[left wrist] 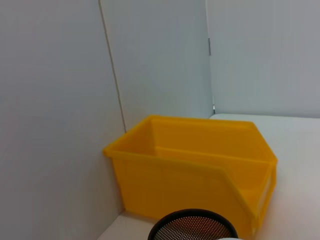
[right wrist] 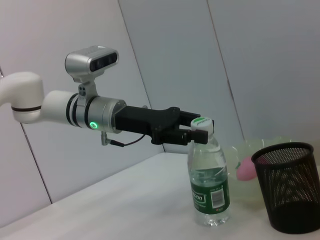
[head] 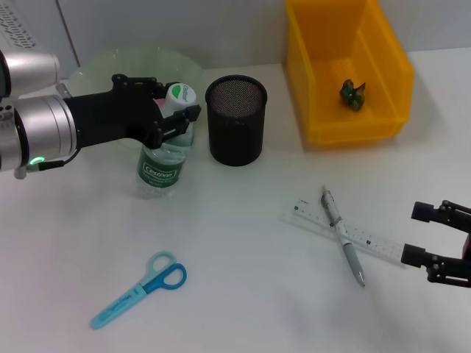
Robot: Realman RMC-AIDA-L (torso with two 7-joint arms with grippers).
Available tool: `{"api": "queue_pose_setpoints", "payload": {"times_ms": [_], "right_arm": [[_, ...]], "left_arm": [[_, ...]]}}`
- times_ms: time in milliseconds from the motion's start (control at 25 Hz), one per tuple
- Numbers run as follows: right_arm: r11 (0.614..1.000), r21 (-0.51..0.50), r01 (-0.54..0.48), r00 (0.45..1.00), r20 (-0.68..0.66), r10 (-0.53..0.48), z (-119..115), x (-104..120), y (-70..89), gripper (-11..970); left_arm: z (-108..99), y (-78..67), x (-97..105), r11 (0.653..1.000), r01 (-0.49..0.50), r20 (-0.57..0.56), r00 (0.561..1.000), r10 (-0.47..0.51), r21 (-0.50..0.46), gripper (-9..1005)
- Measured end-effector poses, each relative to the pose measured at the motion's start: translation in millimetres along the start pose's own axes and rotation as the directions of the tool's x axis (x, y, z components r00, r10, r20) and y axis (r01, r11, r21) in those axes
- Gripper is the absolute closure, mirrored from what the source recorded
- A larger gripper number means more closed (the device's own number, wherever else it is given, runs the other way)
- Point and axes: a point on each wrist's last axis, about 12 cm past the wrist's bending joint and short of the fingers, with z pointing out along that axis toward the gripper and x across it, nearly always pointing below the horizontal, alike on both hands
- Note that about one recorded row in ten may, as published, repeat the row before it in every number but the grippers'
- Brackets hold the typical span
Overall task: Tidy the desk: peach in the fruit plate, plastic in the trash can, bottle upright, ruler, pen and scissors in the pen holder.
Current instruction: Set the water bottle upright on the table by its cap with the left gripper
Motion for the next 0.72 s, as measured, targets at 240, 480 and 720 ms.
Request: {"api": "queue_pose_setpoints", "payload": {"times_ms": [240,480,720], "right_arm": [[1.0,0.002,0.004,1.0,-0.017,-0.004,3.5,-0.7,-3.4,154],[1.0,0.001,0.008,1.0,-0.022,-0.008,5.6,-1.7,-5.2,155],[1.0,0.0,0.008,1.0,-0.023,-0.008,6.5,-2.2,-6.0,156]], "left_arm": [[-1.5,3.8,3.0,0.999,0.011,-0.003,1.0,-0.012,-0.034,520],[-3.9,5.1,5.0,0.999,0.026,0.004,1.0,-0.026,-0.047,516],[-5.5,3.5,6.0,0.998,0.042,0.017,0.999,-0.042,-0.042,512]]}}
